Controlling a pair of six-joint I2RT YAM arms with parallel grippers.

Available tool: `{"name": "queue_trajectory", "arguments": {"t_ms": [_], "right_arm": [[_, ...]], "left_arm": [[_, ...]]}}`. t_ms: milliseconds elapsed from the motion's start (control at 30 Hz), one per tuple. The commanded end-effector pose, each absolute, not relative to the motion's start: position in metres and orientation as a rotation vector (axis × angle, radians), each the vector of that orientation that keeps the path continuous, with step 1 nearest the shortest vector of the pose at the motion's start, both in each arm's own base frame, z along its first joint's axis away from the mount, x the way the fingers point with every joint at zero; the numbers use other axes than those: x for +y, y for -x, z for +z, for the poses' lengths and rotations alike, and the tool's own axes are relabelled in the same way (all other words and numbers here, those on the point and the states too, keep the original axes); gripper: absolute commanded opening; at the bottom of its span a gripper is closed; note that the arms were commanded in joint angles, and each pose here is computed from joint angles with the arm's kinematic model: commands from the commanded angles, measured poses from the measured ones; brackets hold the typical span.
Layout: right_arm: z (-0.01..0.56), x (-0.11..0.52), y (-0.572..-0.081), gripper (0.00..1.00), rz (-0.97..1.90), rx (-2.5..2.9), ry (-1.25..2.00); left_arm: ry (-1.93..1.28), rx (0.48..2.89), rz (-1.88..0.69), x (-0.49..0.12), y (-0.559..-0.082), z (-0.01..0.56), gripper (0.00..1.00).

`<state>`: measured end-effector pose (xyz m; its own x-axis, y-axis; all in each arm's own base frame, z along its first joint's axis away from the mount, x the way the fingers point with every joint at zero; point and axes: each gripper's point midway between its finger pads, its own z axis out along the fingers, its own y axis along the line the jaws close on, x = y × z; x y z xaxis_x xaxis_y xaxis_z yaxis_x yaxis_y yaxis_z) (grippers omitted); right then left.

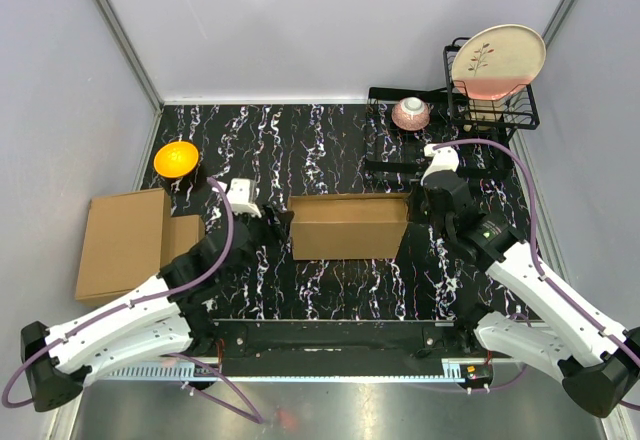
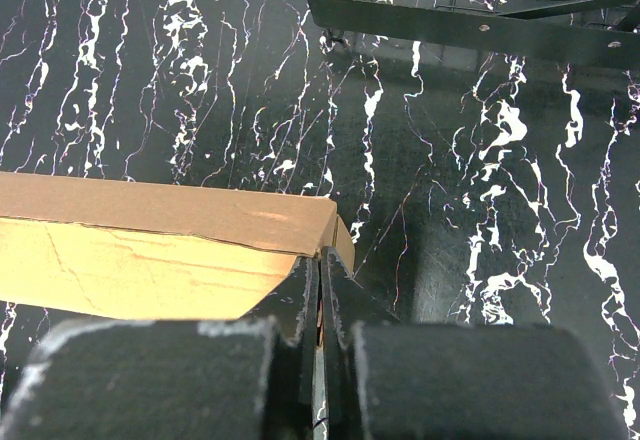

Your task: Fold the paper box

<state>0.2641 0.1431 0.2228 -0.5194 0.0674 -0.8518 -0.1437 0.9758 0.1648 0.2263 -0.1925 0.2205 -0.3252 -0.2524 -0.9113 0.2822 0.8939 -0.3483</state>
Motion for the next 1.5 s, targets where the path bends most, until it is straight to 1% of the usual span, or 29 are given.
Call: {"name": "queue_trajectory", "arguments": {"t_ms": [0,133,267,300,367,500,833,1000,1067,1300,1333,1400,1433,1467], "right_arm": [[0.222,0.139,-0.263,0.00,0.242,2.101,0.044],[0.221,0.139,-0.263,0.00,0.244,2.103,0.043],[0.221,0.140,-0.263,0.00,0.248,2.104,0.043],[0.220,0.140,-0.263,0.00,0.246,2.107,0.044],[0.221,0.140,-0.263,0.00,0.251,2.104,0.042],[0.221,0.141,-0.263,0.00,0.255,2.106,0.045],[0.220,0.141,-0.263,0.00,0.256,2.106,0.047],[0.218,0.142,-0.262,0.00,0.256,2.110,0.051],[0.217,0.142,-0.263,0.00,0.258,2.112,0.047],[0.218,0.142,-0.262,0.00,0.264,2.111,0.046],[0.218,0.143,-0.262,0.00,0.264,2.111,0.047],[0.218,0.143,-0.262,0.00,0.265,2.109,0.048],[0.217,0.143,-0.261,0.00,0.267,2.112,0.046],[0.216,0.142,-0.261,0.00,0.265,2.115,0.044]], "left_arm": [[0.005,1.748,-0.610,-0.195,-0.226,0.251,0.57],[-0.005,1.720,-0.592,-0.195,-0.230,0.256,0.54],[-0.015,1.711,-0.560,-0.197,-0.237,0.258,0.46],[-0.018,1.712,-0.557,-0.198,-0.240,0.258,0.43],[-0.021,1.713,-0.545,-0.198,-0.243,0.259,0.38],[-0.030,1.721,-0.530,-0.201,-0.250,0.256,0.35],[-0.021,1.698,-0.539,-0.201,-0.256,0.265,0.35],[-0.023,1.698,-0.537,-0.203,-0.259,0.266,0.44],[-0.030,1.700,-0.532,-0.204,-0.260,0.265,0.43],[-0.059,1.720,-0.545,-0.211,-0.262,0.257,0.24],[-0.061,1.720,-0.548,-0.212,-0.262,0.256,0.19],[-0.065,1.721,-0.542,-0.211,-0.262,0.253,0.11],[-0.068,1.719,-0.544,-0.211,-0.261,0.253,0.00],[-0.074,1.719,-0.548,-0.211,-0.261,0.251,0.00]]}}
